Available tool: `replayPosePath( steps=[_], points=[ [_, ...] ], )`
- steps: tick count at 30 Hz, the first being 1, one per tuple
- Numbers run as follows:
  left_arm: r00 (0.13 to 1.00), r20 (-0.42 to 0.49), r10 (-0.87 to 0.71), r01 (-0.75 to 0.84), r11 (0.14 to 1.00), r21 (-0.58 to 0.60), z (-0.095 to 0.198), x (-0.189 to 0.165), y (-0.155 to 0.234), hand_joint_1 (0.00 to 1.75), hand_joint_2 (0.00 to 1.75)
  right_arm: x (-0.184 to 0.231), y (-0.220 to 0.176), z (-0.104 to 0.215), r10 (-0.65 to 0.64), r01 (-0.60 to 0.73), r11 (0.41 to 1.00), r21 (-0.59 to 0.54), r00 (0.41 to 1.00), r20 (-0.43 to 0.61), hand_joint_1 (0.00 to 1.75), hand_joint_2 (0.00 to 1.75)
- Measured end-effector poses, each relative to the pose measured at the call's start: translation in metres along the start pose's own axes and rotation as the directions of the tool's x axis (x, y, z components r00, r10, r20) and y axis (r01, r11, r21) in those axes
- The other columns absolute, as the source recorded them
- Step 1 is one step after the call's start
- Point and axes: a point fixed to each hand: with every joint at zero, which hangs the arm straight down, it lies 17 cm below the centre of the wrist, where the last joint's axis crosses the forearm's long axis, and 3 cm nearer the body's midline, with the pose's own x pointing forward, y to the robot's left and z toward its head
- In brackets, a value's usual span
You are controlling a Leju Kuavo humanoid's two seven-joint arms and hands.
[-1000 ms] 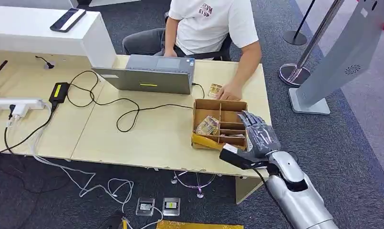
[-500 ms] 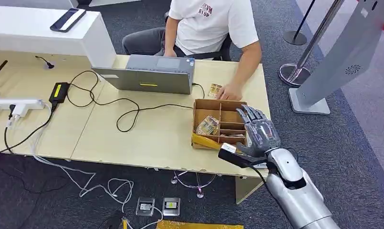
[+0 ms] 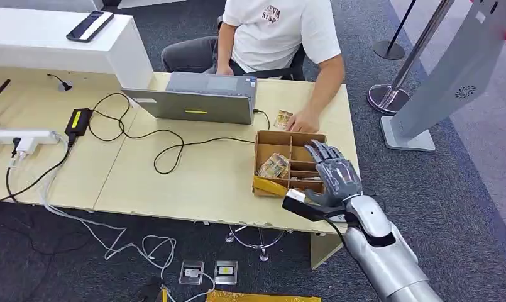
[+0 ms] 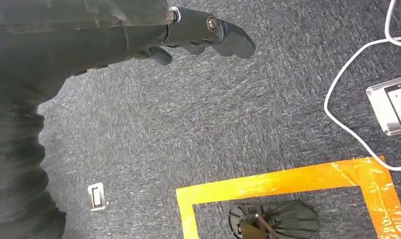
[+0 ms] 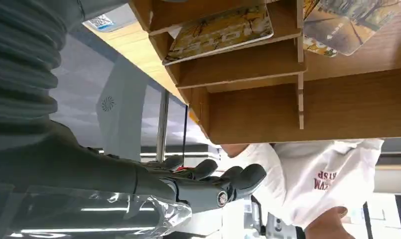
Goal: Pass the card to the sensor for recognition and then transmit it.
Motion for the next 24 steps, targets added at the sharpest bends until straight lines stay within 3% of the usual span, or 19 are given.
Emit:
replayPosePath(
  steps=[12, 13, 14, 15, 24],
  points=[
    [1.000, -0.003, 0.005, -0.005, 1.000, 0.002, 0.000, -0.001, 0.000, 0.00, 1.75, 0.001, 0.012, -0.002, -0.026, 0.026, 0.999, 0.037, 1.000, -0.002, 0.00, 1.75],
    [1.000, -0.003, 0.005, -0.005, 1.000, 0.002, 0.000, -0.001, 0.000, 0.00, 1.75, 0.000, 0.013, -0.001, -0.026, 0.027, 0.999, 0.042, 1.000, -0.003, 0.65, 1.75],
    [1.000, -0.003, 0.005, -0.005, 1.000, 0.002, 0.000, -0.001, 0.000, 0.00, 1.75, 0.000, 0.015, -0.001, -0.027, 0.027, 0.999, 0.045, 1.000, -0.004, 1.57, 1.75],
    [1.000, -0.004, 0.005, -0.005, 1.000, 0.003, 0.000, -0.001, 0.000, 0.00, 1.75, 0.000, 0.016, -0.001, -0.028, 0.028, 0.998, 0.048, 1.000, -0.005, 1.75, 1.75],
    [1.000, -0.003, 0.004, -0.004, 1.000, 0.002, 0.000, -0.001, 0.000, 0.00, 1.75, -0.002, 0.028, 0.002, -0.054, 0.055, 0.994, 0.094, 0.998, -0.014, 1.75, 1.75]
  ],
)
